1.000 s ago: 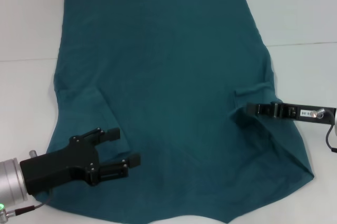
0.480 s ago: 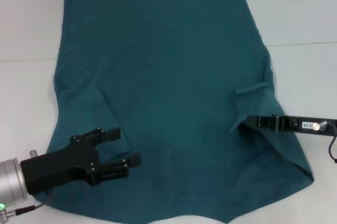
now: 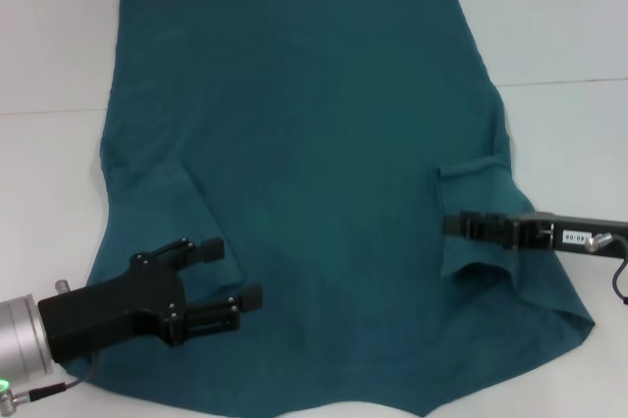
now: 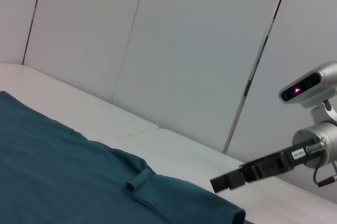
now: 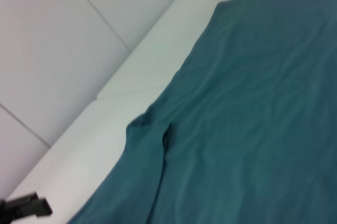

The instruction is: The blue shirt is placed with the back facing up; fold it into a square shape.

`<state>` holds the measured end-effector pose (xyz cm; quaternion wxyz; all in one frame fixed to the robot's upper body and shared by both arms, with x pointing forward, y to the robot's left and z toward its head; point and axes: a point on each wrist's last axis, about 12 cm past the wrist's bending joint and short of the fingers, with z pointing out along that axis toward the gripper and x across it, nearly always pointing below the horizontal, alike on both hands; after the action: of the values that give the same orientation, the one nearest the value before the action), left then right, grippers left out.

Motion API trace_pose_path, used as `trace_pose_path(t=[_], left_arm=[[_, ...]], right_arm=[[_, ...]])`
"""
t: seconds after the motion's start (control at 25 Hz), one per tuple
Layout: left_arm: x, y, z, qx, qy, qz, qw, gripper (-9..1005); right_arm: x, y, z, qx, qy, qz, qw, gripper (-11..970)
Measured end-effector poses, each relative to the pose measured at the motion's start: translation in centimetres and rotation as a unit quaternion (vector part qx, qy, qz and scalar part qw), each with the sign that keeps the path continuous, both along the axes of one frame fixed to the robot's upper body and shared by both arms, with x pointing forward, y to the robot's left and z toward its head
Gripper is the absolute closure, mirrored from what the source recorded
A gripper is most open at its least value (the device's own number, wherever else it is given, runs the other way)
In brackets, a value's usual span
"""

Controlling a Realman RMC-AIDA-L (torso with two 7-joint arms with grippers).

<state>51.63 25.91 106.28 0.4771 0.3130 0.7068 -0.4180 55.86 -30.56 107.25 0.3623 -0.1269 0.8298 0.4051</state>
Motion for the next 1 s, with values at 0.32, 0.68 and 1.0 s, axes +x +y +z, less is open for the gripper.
trace_pose_path(t=[0.32, 0.68, 1.0], left_arm=[[0.0, 0.0, 0.0, -0.001, 0.001, 0.002, 1.0, 86], [-0.2, 1.1, 0.2, -0.007, 0.012, 0.022, 1.0, 87], [-0.6, 3.9, 0.3, 0.002, 0.041, 0.089, 0.995, 88]], right_arm=[[0.2, -0.8, 0.8, 0.02, -0.016, -0.017, 1.0, 286], [0.0, -1.1, 2.0, 0.049, -0.044, -0.002, 0.998, 76], [0.1, -0.5, 1.9, 0.056, -0.045, -0.001, 0.997, 51]])
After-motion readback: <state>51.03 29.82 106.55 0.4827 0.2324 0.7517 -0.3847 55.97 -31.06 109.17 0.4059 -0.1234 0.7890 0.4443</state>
